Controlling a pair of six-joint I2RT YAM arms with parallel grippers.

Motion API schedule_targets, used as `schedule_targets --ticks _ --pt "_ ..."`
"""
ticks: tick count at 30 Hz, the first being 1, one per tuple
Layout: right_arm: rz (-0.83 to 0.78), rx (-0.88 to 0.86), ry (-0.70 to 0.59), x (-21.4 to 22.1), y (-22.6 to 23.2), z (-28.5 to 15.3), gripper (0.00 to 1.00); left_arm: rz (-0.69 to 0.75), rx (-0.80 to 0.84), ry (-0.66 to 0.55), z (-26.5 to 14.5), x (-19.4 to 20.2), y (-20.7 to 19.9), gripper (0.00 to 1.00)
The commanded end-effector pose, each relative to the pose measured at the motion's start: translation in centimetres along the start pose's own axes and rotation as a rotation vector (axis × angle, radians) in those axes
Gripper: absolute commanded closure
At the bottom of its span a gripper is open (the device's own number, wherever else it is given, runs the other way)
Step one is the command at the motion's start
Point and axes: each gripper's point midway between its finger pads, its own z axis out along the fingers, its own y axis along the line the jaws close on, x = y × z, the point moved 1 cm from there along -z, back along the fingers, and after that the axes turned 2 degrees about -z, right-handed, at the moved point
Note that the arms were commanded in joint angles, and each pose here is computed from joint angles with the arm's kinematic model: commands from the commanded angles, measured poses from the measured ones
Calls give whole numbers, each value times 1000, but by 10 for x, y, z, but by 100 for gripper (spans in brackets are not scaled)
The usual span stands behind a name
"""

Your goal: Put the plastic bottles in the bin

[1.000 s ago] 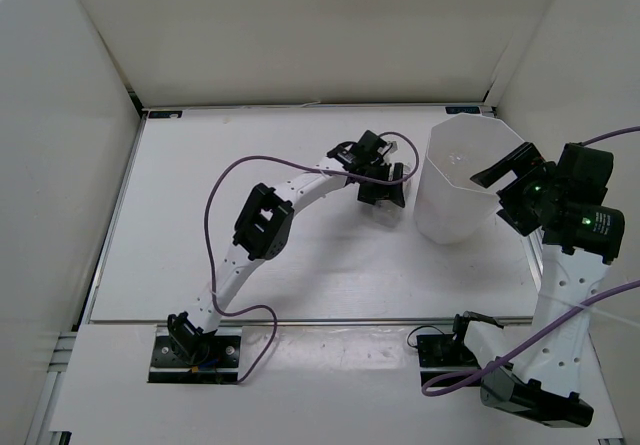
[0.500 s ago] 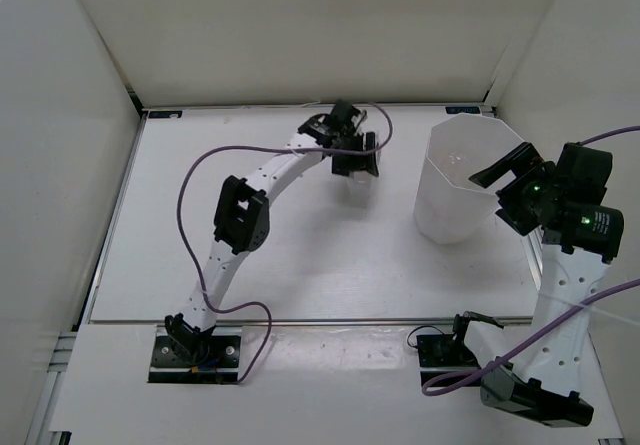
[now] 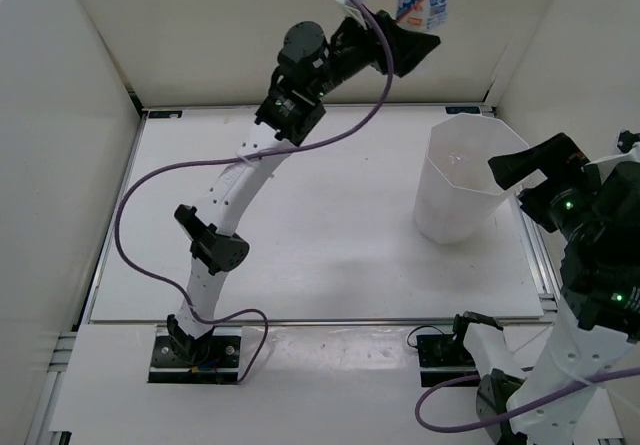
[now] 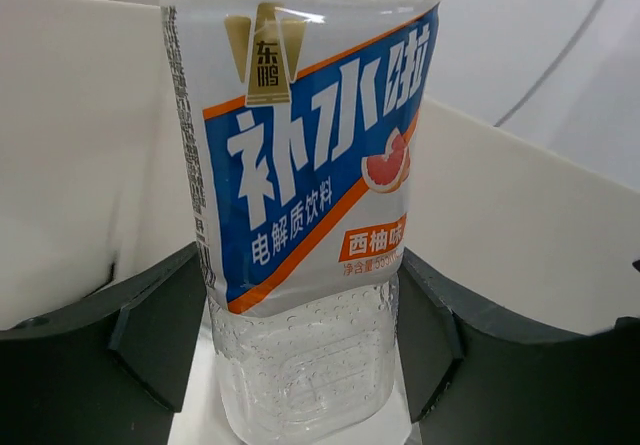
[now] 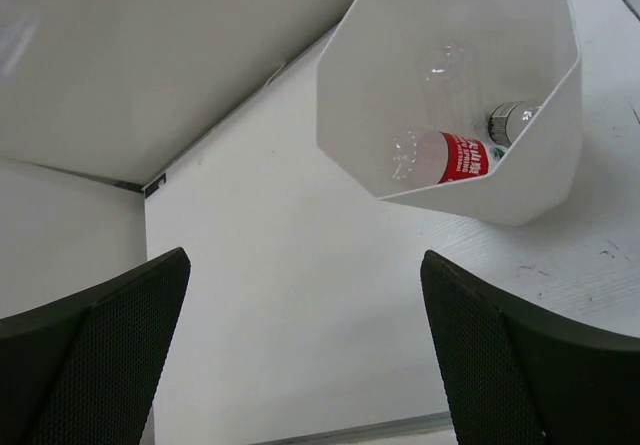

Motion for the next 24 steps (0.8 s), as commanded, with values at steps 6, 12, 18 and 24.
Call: schedule_targets --ticks 6,12,18,24 --pt "-23 -114 -42 5 24 -38 0 -126 145 198 43 151 -28 46" --pt "-47 -145 -72 10 28 -54 0 -156 130 241 45 178 -27 42" --pt "-47 -123 -55 15 21 -48 0 -229 163 323 38 208 -45 0" --pt "69 78 -78 6 -12 -27 0 -126 145 237 19 135 -61 0"
